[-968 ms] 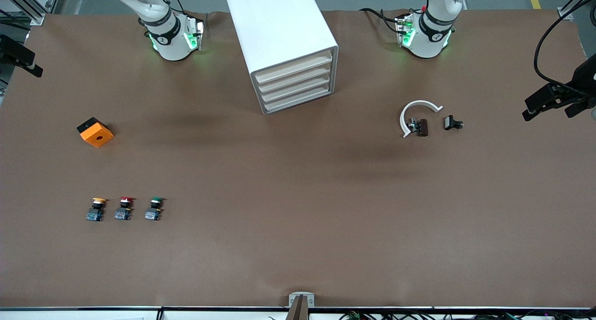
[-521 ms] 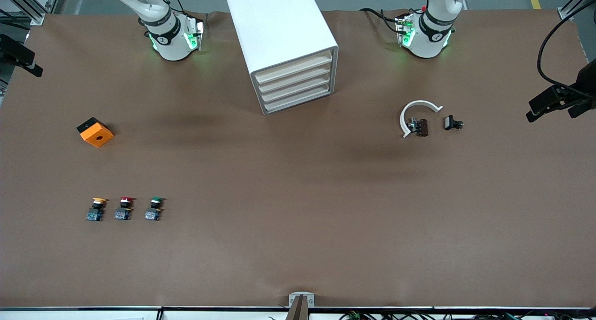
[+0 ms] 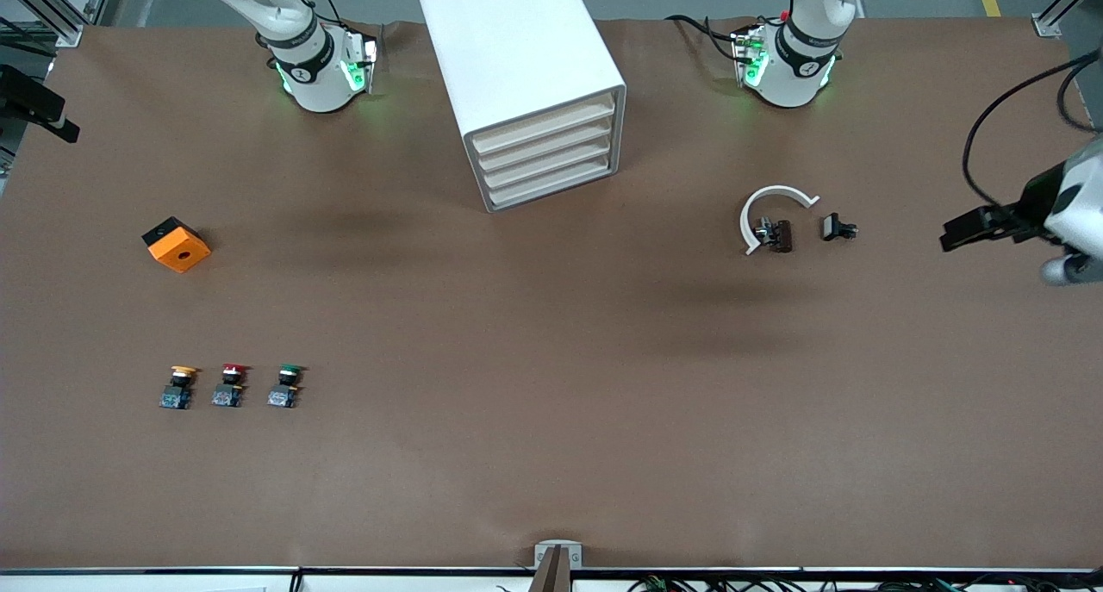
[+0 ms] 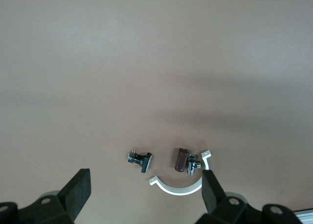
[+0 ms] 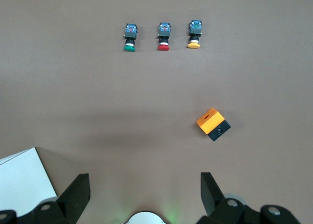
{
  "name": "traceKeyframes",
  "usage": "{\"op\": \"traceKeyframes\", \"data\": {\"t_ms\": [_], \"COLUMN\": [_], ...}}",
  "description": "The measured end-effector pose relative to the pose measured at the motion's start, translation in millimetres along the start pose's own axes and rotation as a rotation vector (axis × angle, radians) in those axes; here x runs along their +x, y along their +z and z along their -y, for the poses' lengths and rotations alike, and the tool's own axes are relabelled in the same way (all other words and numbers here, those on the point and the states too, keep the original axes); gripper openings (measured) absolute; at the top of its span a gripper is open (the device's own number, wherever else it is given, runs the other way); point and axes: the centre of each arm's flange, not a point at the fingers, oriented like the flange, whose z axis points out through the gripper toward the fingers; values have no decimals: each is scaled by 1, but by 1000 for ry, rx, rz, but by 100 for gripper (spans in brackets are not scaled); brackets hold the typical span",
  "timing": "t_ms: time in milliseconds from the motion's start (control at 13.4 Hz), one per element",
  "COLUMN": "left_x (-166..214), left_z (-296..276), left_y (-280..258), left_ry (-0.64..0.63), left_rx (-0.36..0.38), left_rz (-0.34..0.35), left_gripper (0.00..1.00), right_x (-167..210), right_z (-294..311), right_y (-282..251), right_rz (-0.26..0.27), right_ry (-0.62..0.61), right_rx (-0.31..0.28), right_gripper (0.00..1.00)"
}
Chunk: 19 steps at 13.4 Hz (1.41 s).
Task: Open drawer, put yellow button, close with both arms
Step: 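Move the left gripper toward the front of the white drawer cabinet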
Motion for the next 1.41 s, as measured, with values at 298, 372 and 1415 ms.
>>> {"op": "traceKeyframes", "data": {"t_ms": [298, 372, 1415], "left_x": [31, 37, -12], "left_z": [-14, -18, -234], "left_y": [55, 65, 119], "left_ry": [-6, -24, -598], "left_rx": [-44, -65, -41], "left_rz": [39, 41, 310], "left_gripper": [100, 100, 100], "right_x": [0, 0, -1], "right_z": [0, 0, 0], "right_y": [0, 0, 1], "right_rz": [1, 0, 5], "right_ry": [0, 1, 0], "right_rx": [0, 0, 1], "right_gripper": [100, 100, 100]}}
